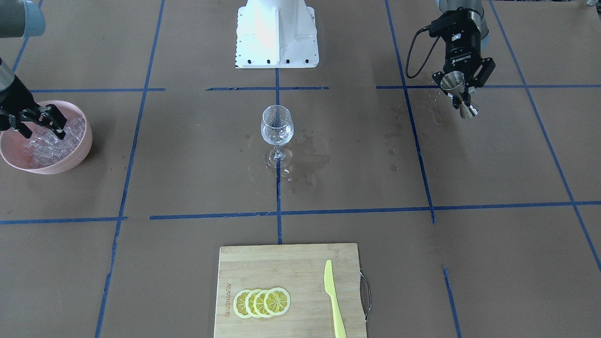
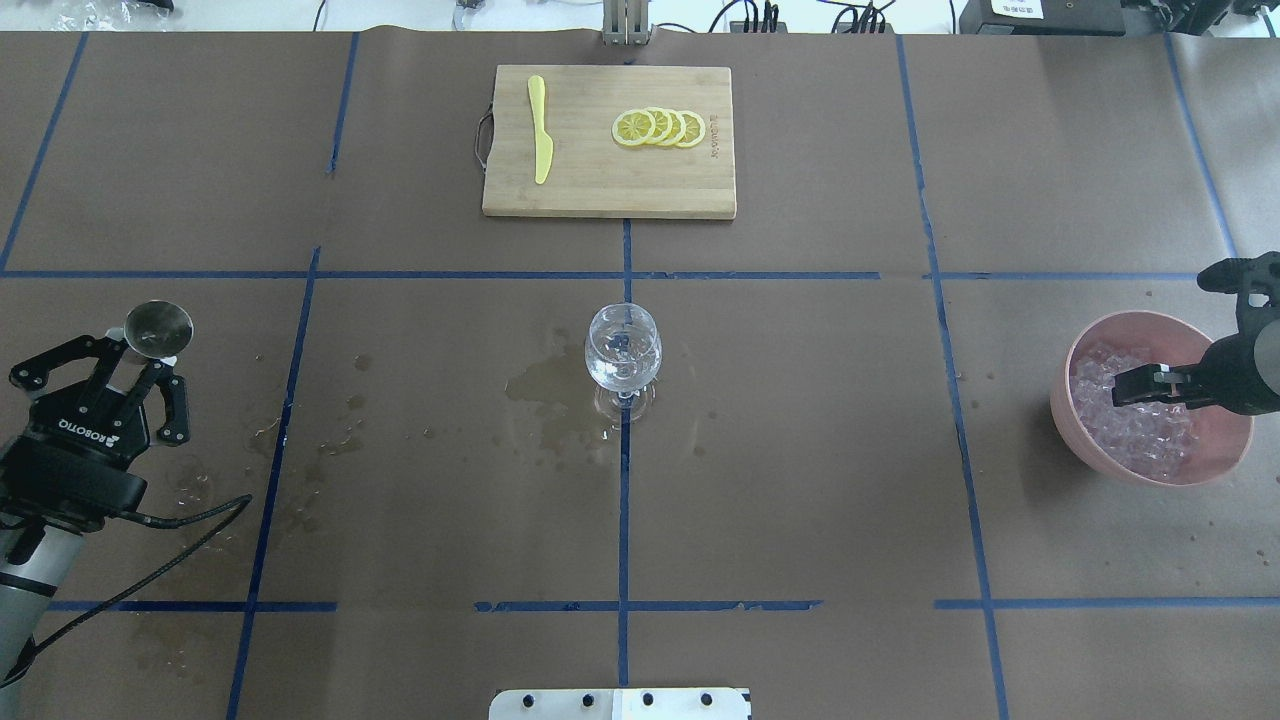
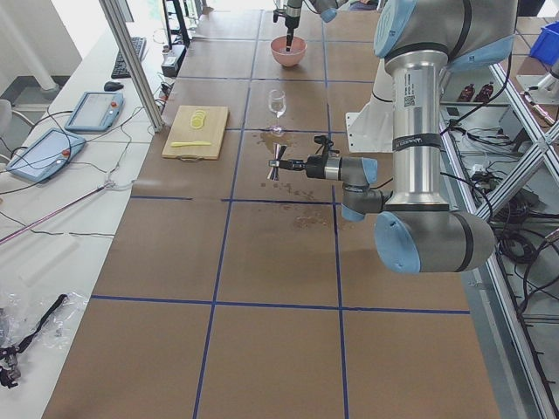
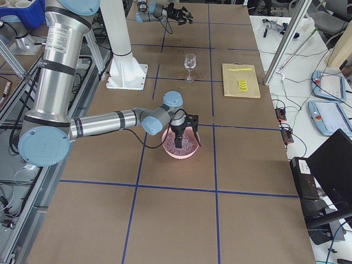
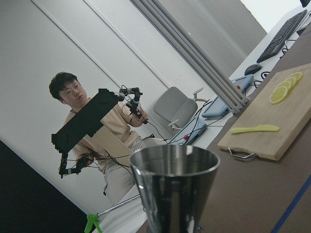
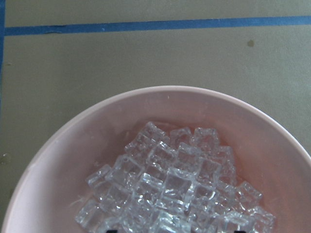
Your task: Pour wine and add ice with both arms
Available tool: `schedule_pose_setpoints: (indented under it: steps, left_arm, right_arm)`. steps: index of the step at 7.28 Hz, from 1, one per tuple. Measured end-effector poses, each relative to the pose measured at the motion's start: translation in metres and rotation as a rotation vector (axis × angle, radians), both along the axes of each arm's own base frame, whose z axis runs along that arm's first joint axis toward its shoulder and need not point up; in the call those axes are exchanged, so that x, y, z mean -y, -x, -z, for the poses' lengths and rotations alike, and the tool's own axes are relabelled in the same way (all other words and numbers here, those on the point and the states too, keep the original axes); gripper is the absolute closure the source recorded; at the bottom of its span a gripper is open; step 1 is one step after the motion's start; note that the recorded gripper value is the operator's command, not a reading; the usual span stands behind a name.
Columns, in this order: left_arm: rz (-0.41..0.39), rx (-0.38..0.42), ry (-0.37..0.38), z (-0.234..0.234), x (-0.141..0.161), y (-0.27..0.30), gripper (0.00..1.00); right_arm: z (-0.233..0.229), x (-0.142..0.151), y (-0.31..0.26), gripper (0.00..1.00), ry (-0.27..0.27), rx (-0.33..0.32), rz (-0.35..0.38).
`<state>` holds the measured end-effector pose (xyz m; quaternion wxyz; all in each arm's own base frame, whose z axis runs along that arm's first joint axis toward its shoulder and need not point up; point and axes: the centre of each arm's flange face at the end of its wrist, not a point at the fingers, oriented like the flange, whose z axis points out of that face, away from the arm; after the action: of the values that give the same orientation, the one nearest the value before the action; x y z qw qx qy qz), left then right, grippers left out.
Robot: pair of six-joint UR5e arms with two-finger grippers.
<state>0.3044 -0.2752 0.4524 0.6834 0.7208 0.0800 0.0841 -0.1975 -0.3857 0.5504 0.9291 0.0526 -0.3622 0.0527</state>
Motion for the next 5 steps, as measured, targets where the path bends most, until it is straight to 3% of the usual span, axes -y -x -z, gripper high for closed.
schedule_pose_setpoints:
  steps: [2, 5]
  left_arm:
    - [0.0, 0.003, 0.001, -0.001, -0.0001, 0.0007, 1.0]
    - [0.0, 0.004, 0.001, -0.0017, -0.0003, 0.0008, 1.0]
  right_arm:
    - [-0.0007, -0.0004, 0.0007, 0.96, 0.003, 0.001, 0.005]
    - [0.0006, -0.0003, -0.0007, 1.0, -0.005, 0.002, 0.009]
